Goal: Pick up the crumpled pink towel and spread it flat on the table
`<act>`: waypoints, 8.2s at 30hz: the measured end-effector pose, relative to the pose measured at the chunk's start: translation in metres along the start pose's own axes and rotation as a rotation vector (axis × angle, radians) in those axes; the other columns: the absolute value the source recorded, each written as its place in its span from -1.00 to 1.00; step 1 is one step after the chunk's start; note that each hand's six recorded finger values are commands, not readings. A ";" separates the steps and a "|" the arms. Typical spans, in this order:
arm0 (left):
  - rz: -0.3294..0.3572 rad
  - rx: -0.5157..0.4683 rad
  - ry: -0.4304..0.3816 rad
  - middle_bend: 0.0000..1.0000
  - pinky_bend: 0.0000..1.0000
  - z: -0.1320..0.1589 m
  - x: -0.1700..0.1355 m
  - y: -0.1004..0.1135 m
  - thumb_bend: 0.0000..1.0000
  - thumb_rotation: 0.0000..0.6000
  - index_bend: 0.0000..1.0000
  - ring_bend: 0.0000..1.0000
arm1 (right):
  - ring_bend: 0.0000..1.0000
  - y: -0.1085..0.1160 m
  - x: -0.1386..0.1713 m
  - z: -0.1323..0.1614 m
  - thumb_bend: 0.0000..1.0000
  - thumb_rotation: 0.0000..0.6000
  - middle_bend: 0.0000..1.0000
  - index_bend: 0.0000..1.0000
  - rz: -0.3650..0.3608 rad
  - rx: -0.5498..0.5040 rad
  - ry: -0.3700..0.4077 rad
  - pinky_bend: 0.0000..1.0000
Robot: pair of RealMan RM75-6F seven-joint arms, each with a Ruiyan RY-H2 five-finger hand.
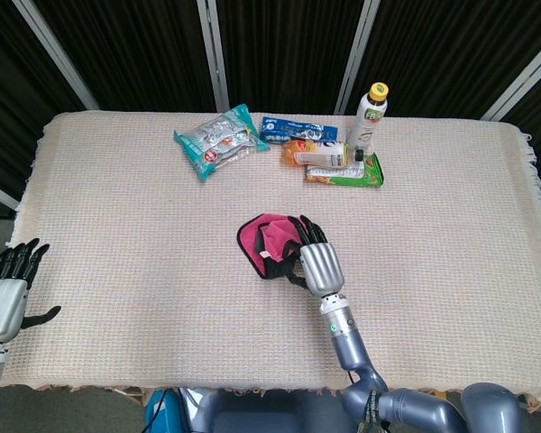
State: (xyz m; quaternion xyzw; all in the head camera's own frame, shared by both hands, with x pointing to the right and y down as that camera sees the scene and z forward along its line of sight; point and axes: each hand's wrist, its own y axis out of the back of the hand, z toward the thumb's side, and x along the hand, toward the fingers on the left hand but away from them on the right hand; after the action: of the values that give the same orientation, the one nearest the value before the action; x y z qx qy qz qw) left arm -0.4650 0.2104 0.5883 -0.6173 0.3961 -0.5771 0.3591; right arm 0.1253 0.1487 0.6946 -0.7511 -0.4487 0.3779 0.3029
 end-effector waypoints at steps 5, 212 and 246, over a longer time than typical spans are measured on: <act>0.001 -0.002 -0.006 -1.00 -0.98 0.002 0.000 0.000 -1.00 1.00 -1.00 -1.00 | -0.86 -0.001 0.001 0.008 -0.22 1.00 -0.68 0.19 -0.005 -0.003 0.017 -0.71; -0.198 -0.642 -0.197 -0.88 -0.93 0.293 0.250 0.107 -0.13 1.00 0.25 -1.00 | -0.86 0.273 -0.085 0.042 -0.21 1.00 -0.67 0.25 -0.270 0.250 0.023 -0.67; -0.125 -0.647 -0.214 -0.85 -0.93 0.341 0.260 0.070 -0.13 1.00 0.28 -1.00 | -0.86 0.233 -0.110 -0.049 -0.21 1.00 -0.67 0.25 -0.229 0.182 -0.106 -0.67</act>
State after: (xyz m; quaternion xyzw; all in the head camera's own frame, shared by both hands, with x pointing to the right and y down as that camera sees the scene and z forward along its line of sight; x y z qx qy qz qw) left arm -0.1249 -0.0596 0.6106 -0.7794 0.4800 -0.3745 0.1481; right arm 0.2362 -0.0532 0.5679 -0.6434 -0.5106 0.4190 0.3870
